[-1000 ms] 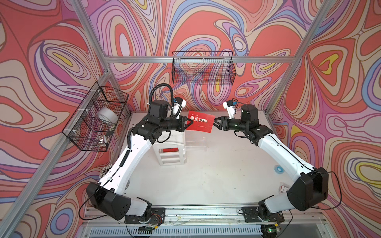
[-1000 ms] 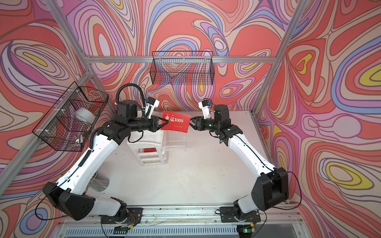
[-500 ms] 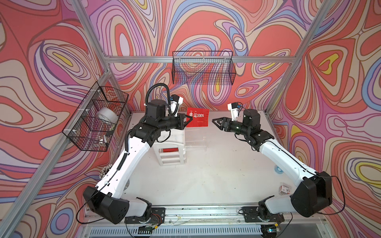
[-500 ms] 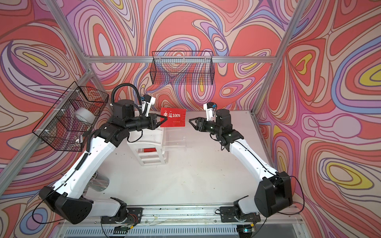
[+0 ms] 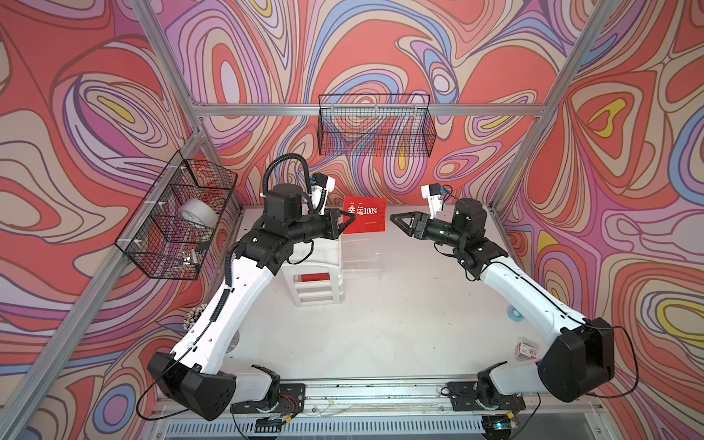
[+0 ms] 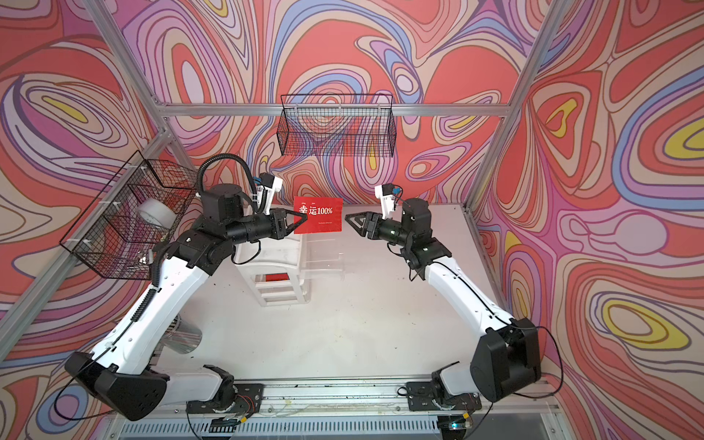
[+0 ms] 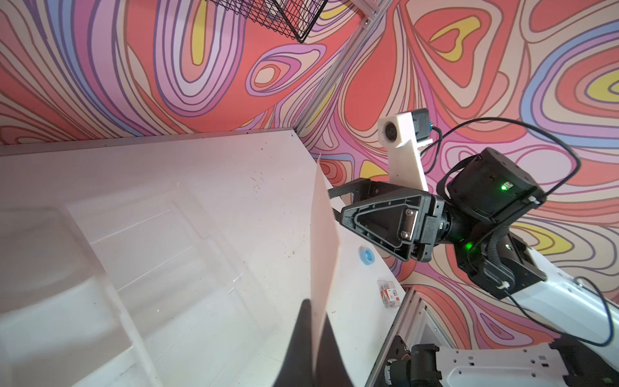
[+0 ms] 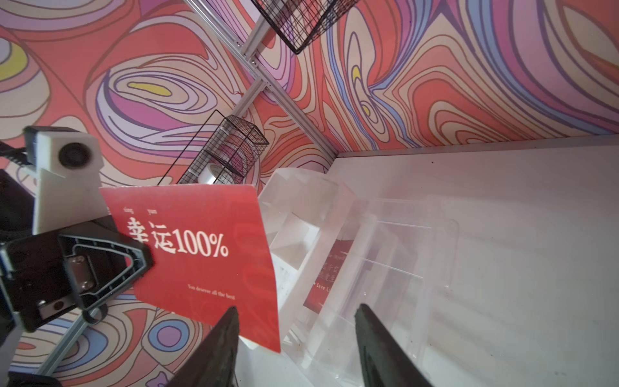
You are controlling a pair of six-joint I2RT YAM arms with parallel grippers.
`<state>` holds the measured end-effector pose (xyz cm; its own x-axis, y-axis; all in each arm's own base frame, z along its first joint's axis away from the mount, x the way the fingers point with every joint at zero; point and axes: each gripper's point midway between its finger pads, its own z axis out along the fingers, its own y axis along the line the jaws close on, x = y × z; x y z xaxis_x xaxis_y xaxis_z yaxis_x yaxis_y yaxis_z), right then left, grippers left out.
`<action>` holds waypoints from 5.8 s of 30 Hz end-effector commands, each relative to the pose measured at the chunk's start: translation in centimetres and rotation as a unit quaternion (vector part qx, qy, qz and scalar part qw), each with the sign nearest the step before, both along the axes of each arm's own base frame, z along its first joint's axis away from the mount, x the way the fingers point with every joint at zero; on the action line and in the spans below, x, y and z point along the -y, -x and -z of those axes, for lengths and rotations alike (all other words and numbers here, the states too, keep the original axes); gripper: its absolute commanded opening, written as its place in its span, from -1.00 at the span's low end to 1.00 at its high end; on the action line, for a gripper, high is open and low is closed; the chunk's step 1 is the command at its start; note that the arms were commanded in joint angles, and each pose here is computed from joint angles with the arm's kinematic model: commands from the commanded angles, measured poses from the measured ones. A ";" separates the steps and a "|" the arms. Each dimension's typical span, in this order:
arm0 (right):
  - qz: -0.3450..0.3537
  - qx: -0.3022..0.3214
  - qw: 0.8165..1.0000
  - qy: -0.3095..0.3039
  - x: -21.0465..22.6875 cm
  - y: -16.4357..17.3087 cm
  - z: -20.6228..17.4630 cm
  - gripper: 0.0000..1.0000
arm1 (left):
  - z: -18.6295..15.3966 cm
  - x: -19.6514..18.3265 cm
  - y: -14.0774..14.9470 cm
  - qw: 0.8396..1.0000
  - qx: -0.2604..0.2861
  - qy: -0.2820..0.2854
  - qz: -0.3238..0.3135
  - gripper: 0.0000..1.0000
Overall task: Take the postcards out of the drawer
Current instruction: Place the postcard at the center of the board.
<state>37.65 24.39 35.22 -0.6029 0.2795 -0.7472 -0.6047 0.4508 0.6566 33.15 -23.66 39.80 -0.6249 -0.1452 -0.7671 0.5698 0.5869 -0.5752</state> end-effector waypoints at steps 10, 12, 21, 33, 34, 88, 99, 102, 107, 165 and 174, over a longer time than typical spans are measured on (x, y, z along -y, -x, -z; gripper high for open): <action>-0.075 0.029 0.995 -0.066 -2.3 0.7 -2.7 -0.06 | -1.8 1.8 0.5 0.996 0.026 0.064 0.049 -1.00; -0.081 0.030 0.994 -0.071 -2.6 0.9 -2.8 -0.10 | -1.8 1.9 0.3 0.996 0.026 0.066 0.051 -1.00; -0.097 0.042 0.990 -0.089 -2.7 1.9 -3.7 -0.40 | -0.7 2.2 -0.6 0.997 0.020 0.061 0.046 -1.00; -0.091 0.043 0.991 -0.085 -2.4 2.3 -4.0 -0.85 | 0.7 1.9 -1.3 0.998 0.005 0.053 0.023 -1.00; -0.085 0.044 0.992 -0.083 -2.3 2.3 -4.1 -0.89 | 0.7 1.8 -1.4 0.998 0.003 0.053 0.023 -1.00; 0.074 -0.153 0.982 0.077 12.1 -15.2 14.5 -1.00 | 6.2 -11.3 4.0 0.979 -0.022 -0.107 -0.172 -0.22; 0.077 -0.213 0.972 0.067 12.0 -19.1 22.2 -1.00 | 6.5 -12.0 4.7 0.977 -0.024 -0.115 -0.178 -0.20; 0.077 -0.225 0.970 0.058 11.8 -19.6 23.7 -0.99 | 6.6 -12.1 4.8 0.977 -0.027 -0.116 -0.178 -0.20; 0.074 -0.239 0.967 0.051 11.2 -20.1 25.5 -0.98 | 6.7 -12.1 5.2 0.977 -0.029 -0.116 -0.178 -0.19; 0.148 -0.267 0.942 0.139 12.8 -20.9 28.5 0.14 | 7.0 -13.1 5.6 0.972 -0.034 -0.133 -0.193 -0.09; 0.168 -0.253 0.939 0.160 13.7 -21.3 27.2 0.22 | 7.1 -13.5 5.4 0.969 -0.037 -0.140 -0.201 -0.09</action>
<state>58.07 11.26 4.56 -0.8548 0.3369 -0.3947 -0.0032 0.7572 0.6532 27.71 -10.77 33.05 -0.6078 -0.1896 -0.7711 0.2471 0.8777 -0.4106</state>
